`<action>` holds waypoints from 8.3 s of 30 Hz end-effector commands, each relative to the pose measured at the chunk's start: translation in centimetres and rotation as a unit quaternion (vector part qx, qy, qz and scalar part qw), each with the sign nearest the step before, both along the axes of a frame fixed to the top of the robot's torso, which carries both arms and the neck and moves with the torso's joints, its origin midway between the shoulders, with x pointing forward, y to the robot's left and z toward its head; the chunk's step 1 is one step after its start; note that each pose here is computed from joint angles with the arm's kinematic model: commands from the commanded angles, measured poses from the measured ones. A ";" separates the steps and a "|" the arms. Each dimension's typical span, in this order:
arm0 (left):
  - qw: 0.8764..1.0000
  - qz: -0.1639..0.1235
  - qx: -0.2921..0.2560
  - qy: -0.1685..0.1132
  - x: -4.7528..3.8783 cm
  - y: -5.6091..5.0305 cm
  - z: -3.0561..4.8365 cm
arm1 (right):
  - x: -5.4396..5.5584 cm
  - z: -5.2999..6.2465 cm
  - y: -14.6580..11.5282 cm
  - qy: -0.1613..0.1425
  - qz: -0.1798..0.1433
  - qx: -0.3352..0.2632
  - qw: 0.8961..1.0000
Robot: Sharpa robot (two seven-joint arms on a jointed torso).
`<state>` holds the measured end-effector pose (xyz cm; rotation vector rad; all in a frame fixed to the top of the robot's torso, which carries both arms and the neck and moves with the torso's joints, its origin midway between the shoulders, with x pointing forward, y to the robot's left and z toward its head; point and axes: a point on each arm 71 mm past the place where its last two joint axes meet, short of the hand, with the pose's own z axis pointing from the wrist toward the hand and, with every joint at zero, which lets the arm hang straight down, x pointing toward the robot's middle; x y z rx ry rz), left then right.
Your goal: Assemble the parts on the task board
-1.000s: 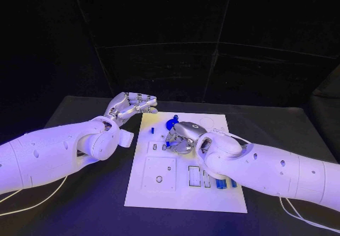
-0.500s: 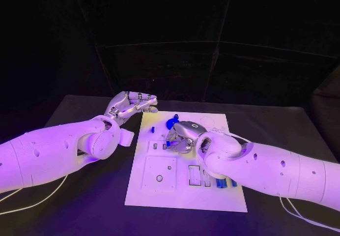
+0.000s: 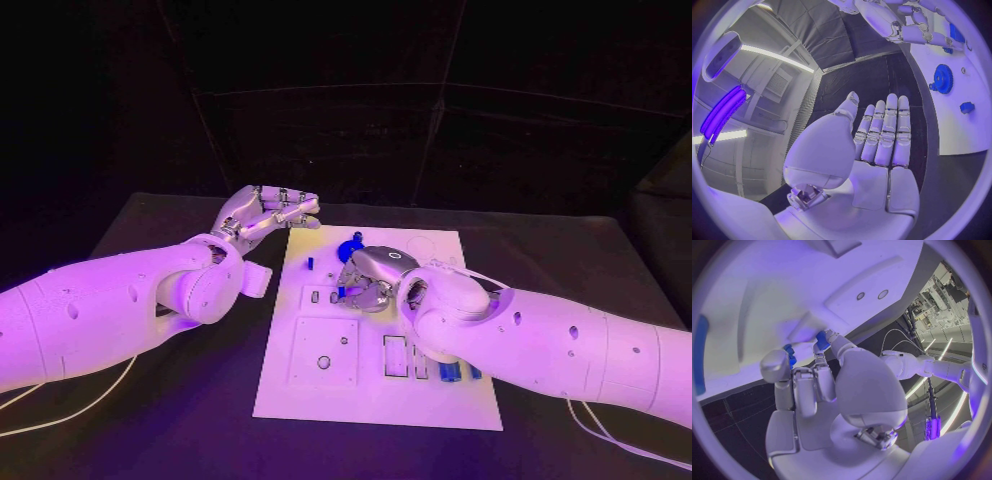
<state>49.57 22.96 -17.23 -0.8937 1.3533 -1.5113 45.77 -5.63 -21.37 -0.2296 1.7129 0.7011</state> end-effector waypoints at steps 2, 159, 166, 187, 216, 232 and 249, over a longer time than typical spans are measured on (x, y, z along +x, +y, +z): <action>1.000 -0.003 -0.003 -0.001 -0.03 -0.1 0.14 | -0.2 -1.1 -0.2 0.024 -0.001 -0.036 0.999; 0.734 -0.195 0.633 0.150 2.31 -10.4 -2.89 | 3.9 8.0 -14.0 0.082 -0.114 0.219 0.966; 0.733 -0.198 0.633 0.151 2.27 -10.5 -2.91 | 4.0 7.9 -13.9 0.083 -0.114 0.218 0.966; 0.772 -0.193 0.582 0.170 1.80 -10.5 -2.76 | 4.1 7.8 -13.9 0.087 -0.114 0.216 0.966; 0.833 -0.081 0.526 0.153 0.59 -6.9 -3.19 | 4.4 7.7 -14.4 0.086 -0.122 0.216 0.965; 0.813 -0.097 0.554 0.148 0.31 -7.6 -4.52 | 4.1 7.7 -14.1 0.101 -0.123 0.232 0.960; 0.796 -0.116 0.572 0.157 0.33 -7.8 -5.39 | 4.2 7.7 -14.2 0.104 -0.125 0.237 0.958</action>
